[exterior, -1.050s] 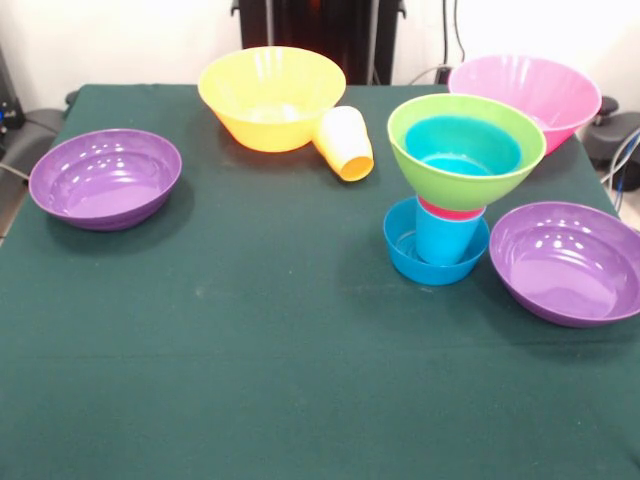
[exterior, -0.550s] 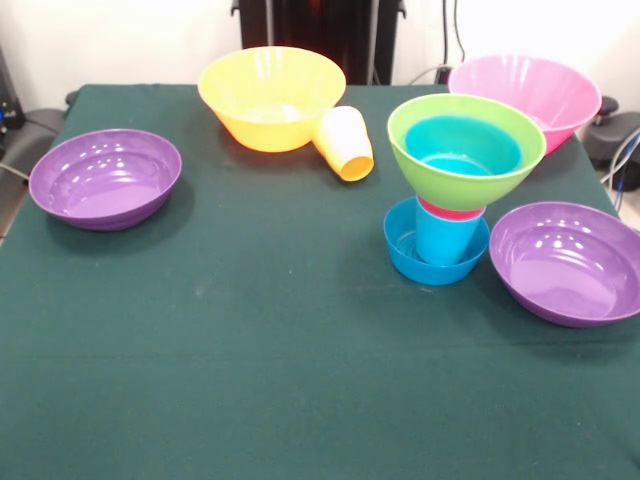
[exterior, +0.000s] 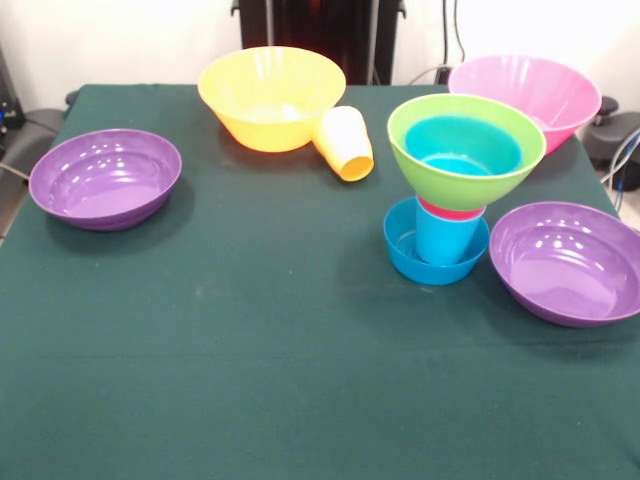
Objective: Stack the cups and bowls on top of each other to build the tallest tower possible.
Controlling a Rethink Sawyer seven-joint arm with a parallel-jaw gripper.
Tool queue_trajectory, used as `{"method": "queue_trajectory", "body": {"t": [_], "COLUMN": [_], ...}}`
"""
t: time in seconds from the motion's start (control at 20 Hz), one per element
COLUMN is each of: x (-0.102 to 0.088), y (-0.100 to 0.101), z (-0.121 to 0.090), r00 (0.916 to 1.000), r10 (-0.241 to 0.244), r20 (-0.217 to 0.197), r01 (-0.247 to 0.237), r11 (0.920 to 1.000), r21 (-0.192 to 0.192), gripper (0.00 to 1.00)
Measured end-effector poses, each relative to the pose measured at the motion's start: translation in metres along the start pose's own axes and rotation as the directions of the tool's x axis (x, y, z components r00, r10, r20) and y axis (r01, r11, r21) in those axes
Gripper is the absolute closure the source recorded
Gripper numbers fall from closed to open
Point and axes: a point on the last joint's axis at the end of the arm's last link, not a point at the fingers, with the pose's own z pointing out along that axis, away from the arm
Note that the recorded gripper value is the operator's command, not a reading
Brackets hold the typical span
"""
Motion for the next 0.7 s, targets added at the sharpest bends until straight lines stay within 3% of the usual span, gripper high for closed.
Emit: {"method": "queue_trajectory", "body": {"t": [0.7], "x": [-0.011], "y": [-0.015], "z": [0.007], "r00": [0.9991], "r10": [-0.041], "r20": [0.009], "r01": [0.041], "r11": [0.9991], "r21": [0.007], "gripper": [0.00]}}
